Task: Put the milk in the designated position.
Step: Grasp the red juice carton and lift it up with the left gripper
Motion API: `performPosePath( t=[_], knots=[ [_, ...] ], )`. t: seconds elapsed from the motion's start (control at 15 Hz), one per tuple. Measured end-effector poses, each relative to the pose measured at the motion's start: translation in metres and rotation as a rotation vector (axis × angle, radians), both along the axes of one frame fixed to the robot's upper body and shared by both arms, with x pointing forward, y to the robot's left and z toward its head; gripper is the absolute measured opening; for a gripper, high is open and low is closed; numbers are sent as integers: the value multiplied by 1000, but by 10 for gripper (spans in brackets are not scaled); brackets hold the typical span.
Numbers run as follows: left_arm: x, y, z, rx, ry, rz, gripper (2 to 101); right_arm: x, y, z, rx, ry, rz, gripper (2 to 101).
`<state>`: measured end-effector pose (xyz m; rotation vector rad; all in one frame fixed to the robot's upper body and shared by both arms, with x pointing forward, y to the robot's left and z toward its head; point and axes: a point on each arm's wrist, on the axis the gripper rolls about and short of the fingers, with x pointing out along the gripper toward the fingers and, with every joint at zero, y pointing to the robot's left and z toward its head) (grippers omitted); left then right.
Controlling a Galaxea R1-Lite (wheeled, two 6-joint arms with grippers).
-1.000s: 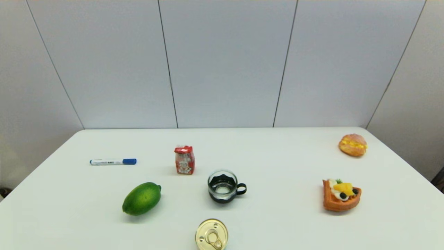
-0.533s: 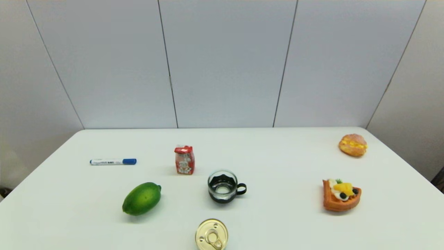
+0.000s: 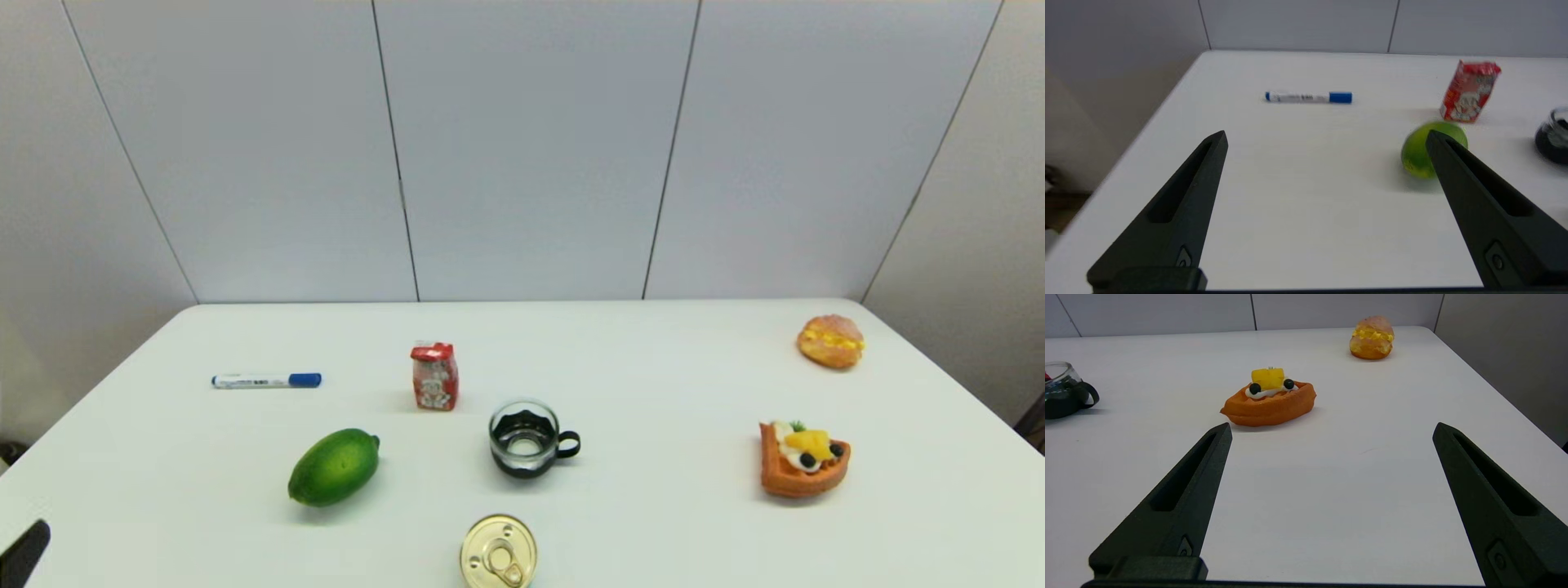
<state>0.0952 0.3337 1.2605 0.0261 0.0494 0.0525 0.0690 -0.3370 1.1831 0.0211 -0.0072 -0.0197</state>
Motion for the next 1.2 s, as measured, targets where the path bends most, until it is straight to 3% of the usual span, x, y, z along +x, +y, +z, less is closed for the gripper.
performPosePath(
  t=[0.27,0.4,0.6,0.87,1.0,1.2],
  knots=[
    [60,5,66,112,50,15,979,0,0,0,0,0,0,973],
    [107,8,82,184,86,-66,979,0,0,0,0,0,0,973],
    [183,4,80,267,124,-380,979,0,0,0,0,0,0,973],
    [265,-5,59,382,115,-965,979,0,0,0,0,0,0,973],
    [288,-8,39,388,71,-1224,979,0,0,0,0,0,0,973],
    [306,-6,8,370,42,-1414,979,0,0,0,0,0,0,973]
  ],
)
